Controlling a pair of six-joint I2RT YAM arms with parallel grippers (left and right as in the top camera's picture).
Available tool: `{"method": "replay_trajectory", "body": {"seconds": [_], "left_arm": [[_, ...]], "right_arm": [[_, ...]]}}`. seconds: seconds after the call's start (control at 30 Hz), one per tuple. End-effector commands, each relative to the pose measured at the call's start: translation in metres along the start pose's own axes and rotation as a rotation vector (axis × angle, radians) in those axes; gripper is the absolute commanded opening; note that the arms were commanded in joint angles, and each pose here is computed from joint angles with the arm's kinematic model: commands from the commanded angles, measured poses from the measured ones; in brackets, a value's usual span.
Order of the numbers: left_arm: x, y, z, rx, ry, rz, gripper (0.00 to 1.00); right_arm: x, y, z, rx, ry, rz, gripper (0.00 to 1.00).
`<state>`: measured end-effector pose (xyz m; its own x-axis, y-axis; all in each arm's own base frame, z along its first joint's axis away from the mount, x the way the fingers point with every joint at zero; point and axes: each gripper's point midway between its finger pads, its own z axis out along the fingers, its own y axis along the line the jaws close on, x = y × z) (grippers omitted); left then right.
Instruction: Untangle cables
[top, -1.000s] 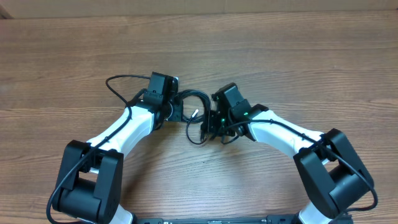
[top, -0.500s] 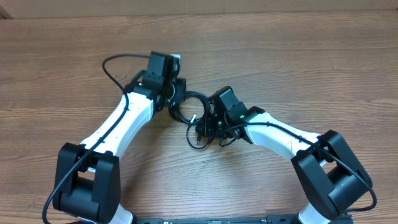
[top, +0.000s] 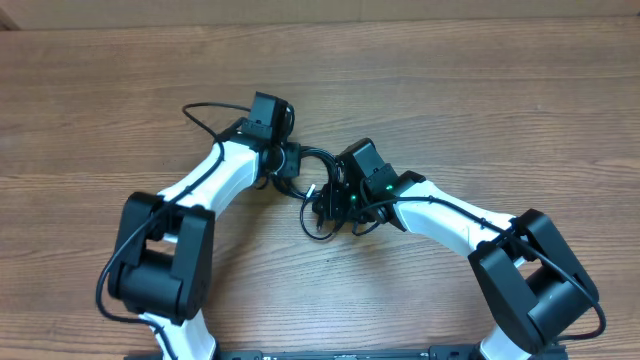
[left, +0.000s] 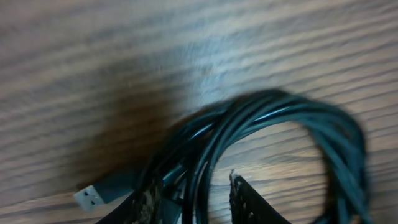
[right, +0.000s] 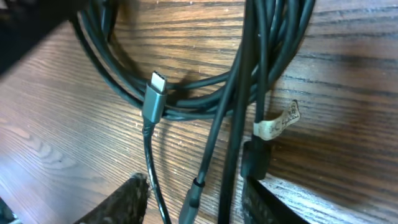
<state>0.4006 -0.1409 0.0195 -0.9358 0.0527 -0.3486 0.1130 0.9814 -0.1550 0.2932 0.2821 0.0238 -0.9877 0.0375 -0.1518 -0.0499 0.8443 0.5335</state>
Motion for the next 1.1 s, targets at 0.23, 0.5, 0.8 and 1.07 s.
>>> {"method": "replay_trajectory", "body": {"seconds": [0.23, 0.5, 0.8, 1.07], "left_arm": [[0.004, -0.002, 0.005, 0.003, 0.019, -0.009, 0.09], [0.012, -0.001, 0.004, 0.001, 0.052, 0.01, 0.04], [0.026, -0.077, -0.015, 0.48, 0.037, 0.454, 0.04], [0.031, -0.079, -0.016, 0.499, 0.052, 0.456, 0.04]], "right_arm": [[-0.033, -0.019, -0.002, 0.095, -0.158, -0.012, 0.71], [-0.069, -0.055, -0.019, 0.213, -0.306, 0.068, 0.73], [-0.067, -0.066, -0.022, 0.253, -0.299, 0.096, 0.63], [-0.054, -0.088, -0.048, 0.465, -0.209, 0.13, 0.36]]}}
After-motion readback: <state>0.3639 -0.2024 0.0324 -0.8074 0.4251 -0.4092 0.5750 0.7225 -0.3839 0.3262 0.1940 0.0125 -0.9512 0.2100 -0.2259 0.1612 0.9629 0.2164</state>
